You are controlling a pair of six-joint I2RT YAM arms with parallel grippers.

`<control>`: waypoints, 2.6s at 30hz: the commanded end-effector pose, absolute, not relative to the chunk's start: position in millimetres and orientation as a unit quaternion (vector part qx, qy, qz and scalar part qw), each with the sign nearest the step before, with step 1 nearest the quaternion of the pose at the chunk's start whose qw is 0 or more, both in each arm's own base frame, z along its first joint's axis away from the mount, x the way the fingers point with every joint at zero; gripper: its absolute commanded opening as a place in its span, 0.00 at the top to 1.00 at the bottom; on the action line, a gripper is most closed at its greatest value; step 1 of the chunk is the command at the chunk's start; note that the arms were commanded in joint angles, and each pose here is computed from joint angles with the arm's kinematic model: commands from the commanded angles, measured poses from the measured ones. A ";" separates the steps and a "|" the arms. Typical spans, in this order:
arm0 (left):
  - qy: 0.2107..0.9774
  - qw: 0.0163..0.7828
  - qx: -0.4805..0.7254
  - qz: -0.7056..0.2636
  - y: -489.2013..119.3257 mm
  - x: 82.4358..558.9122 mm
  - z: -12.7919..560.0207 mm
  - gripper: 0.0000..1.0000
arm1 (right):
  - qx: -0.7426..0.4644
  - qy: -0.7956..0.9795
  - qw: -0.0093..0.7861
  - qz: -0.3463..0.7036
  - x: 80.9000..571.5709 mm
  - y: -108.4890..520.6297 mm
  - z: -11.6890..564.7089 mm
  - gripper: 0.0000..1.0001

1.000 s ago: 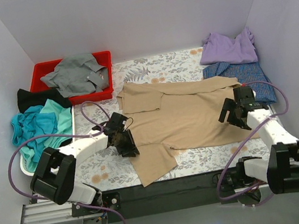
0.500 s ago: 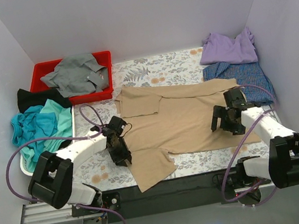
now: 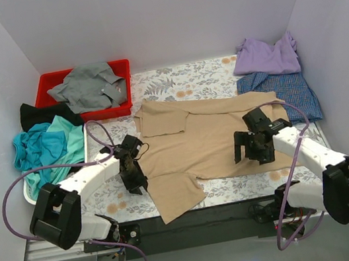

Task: Fold and stack the t-shirts
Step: Fold the tshirt

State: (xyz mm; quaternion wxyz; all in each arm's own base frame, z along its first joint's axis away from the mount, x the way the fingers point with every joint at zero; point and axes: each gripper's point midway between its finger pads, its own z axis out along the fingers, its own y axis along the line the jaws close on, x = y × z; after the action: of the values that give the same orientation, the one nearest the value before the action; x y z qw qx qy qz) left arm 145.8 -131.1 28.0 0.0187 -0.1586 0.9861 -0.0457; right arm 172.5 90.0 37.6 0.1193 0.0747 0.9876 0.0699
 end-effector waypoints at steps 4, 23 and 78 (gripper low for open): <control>0.984 0.049 -0.138 -0.096 -147.5 163.2 54.2 0.75 | 0.121 0.961 0.247 0.028 216.9 71.8 96.0 0.02; 0.977 0.012 -0.132 -0.168 -173.8 116.9 37.2 0.74 | 0.149 0.955 0.255 0.006 206.3 58.4 99.2 0.01; 0.958 0.135 -0.125 -0.220 -242.2 316.0 94.7 1.00 | 0.007 0.963 0.235 0.133 248.2 115.9 90.6 0.02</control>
State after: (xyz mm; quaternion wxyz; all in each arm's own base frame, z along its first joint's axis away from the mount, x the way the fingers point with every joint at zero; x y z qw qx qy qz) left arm 290.8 -235.6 79.4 0.1098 -0.1274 0.9672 -0.1904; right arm 225.8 72.0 63.0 0.1993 0.0739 0.9770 0.0178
